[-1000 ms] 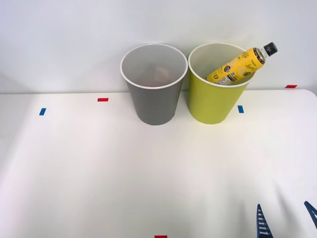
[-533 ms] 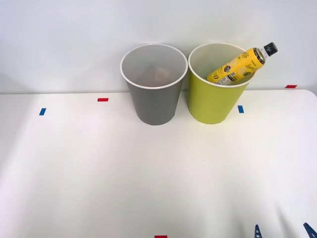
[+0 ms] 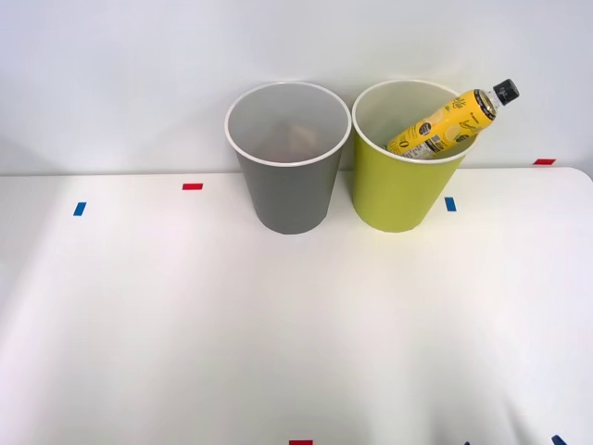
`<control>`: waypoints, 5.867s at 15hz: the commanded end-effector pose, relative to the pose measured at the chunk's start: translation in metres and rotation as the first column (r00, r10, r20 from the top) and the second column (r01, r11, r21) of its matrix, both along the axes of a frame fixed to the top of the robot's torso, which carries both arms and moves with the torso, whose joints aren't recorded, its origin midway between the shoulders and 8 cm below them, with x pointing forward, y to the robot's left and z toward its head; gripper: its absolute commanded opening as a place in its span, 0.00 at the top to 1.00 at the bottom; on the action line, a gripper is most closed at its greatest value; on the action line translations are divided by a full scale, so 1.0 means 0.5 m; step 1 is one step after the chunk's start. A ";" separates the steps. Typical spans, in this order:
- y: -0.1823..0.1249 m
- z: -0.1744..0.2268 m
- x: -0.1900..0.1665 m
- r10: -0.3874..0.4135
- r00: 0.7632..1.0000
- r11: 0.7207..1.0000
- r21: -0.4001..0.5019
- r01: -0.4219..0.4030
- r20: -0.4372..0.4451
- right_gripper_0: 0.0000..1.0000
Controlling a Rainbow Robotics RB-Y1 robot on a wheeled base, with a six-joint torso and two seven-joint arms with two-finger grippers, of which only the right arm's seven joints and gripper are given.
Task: Put cans in the gray bin, plastic bottles in the light green bin
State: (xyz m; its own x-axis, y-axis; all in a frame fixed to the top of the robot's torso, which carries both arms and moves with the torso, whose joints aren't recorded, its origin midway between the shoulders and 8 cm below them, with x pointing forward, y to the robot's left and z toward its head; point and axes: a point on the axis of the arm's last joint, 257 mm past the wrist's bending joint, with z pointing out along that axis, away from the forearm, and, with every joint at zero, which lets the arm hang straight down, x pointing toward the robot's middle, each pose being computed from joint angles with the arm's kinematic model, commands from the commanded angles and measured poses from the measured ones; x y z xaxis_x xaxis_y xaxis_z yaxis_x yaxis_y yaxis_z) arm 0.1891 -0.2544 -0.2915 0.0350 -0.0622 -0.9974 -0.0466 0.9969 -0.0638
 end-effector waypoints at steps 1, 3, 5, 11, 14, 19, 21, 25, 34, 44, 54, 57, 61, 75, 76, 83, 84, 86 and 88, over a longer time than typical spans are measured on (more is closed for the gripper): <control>0.001 -0.004 -0.004 0.004 1.000 1.000 0.000 -0.004 -0.004 0.00; -0.001 -0.004 -0.004 0.006 1.000 1.000 -0.003 -0.006 -0.004 0.00; -0.001 -0.004 -0.004 0.006 1.000 1.000 -0.003 -0.006 -0.004 0.00; -0.001 -0.004 -0.004 0.006 1.000 1.000 -0.003 -0.006 -0.004 0.00; -0.001 -0.004 -0.004 0.006 1.000 1.000 -0.003 -0.006 -0.004 0.00; -0.001 -0.004 -0.004 0.006 1.000 1.000 -0.003 -0.006 -0.004 0.00; -0.001 -0.004 -0.004 0.006 1.000 1.000 -0.003 -0.006 -0.004 0.00; -0.001 -0.004 -0.004 0.006 1.000 1.000 -0.003 -0.006 -0.004 0.00; -0.001 -0.004 -0.004 0.006 1.000 1.000 -0.003 -0.006 -0.004 0.00; -0.001 -0.004 -0.004 0.006 1.000 1.000 -0.003 -0.006 -0.004 0.00; -0.001 -0.004 -0.004 0.006 1.000 1.000 -0.003 -0.006 -0.004 0.00; -0.001 -0.004 -0.004 0.006 1.000 1.000 -0.003 -0.006 -0.004 0.00; -0.001 -0.004 -0.004 0.006 1.000 1.000 -0.003 -0.006 -0.004 0.00; -0.001 -0.004 -0.004 0.006 1.000 1.000 -0.003 -0.006 -0.004 0.00; -0.001 -0.004 -0.004 0.006 1.000 1.000 -0.003 -0.006 -0.004 0.00; -0.001 -0.004 -0.004 0.006 1.000 1.000 -0.003 -0.006 -0.004 0.00; -0.001 -0.004 -0.004 0.006 1.000 1.000 -0.003 -0.006 -0.004 0.00; -0.001 -0.004 -0.004 0.006 1.000 1.000 -0.003 -0.006 -0.004 0.00; -0.001 -0.004 -0.004 0.006 1.000 1.000 -0.003 -0.006 -0.004 0.00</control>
